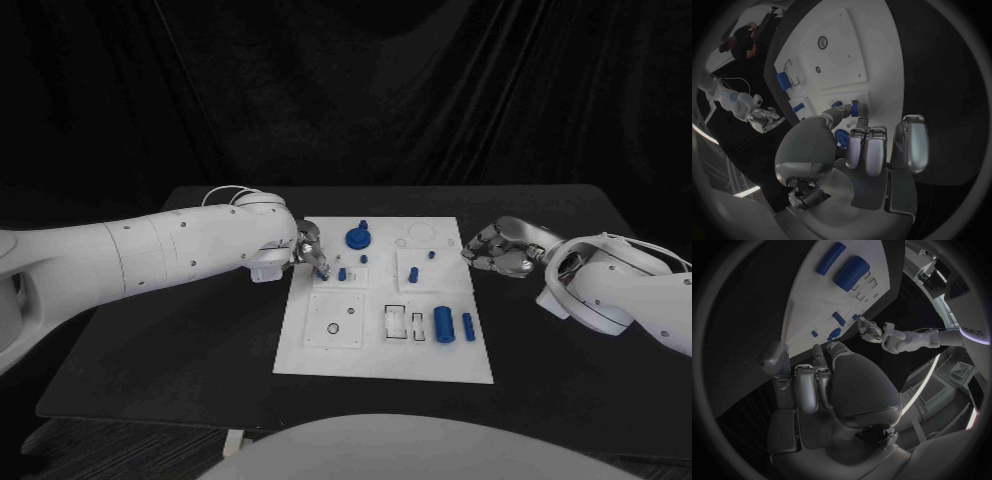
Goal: Assemble the parts on the task board
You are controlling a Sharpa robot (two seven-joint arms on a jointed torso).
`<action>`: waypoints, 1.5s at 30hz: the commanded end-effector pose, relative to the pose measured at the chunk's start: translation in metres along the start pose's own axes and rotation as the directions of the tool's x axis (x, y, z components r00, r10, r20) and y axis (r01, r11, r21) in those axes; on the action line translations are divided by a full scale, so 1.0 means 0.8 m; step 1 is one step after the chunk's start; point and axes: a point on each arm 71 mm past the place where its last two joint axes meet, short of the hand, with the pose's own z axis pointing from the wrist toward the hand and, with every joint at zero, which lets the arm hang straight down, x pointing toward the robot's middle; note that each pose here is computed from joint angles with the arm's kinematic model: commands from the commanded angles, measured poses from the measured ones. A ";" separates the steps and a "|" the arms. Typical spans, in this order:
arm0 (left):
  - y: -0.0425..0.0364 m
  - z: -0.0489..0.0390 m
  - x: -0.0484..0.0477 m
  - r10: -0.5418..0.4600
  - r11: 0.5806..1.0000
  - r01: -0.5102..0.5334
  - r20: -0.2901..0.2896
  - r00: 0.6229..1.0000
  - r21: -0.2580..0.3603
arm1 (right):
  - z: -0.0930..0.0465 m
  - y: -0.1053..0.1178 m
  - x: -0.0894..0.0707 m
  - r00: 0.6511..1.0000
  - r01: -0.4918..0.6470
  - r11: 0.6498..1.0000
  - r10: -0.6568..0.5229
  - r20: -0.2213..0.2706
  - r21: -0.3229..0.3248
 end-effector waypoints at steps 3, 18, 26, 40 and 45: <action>-0.0037 0.001 0.001 -0.004 1.000 0.004 0.005 1.000 0.022 | -0.001 -0.002 0.002 1.000 0.003 1.000 -0.003 -0.007 0.016; -0.0037 0.005 0.006 -0.008 1.000 0.008 0.002 1.000 0.023 | -0.001 -0.001 0.002 1.000 0.003 1.000 -0.003 -0.008 0.017; 0.0001 0.008 0.007 -0.010 1.000 0.010 -0.002 1.000 0.014 | -0.001 -0.001 0.002 1.000 0.003 1.000 -0.003 -0.008 0.018; 0.0002 0.010 0.013 -0.005 1.000 0.005 -0.018 1.000 0.014 | 0.000 -0.001 0.004 1.000 0.002 1.000 -0.002 -0.010 0.016; 0.0022 0.010 0.014 -0.003 1.000 0.003 -0.025 1.000 0.004 | 0.000 -0.001 0.004 1.000 0.002 1.000 -0.002 -0.010 0.016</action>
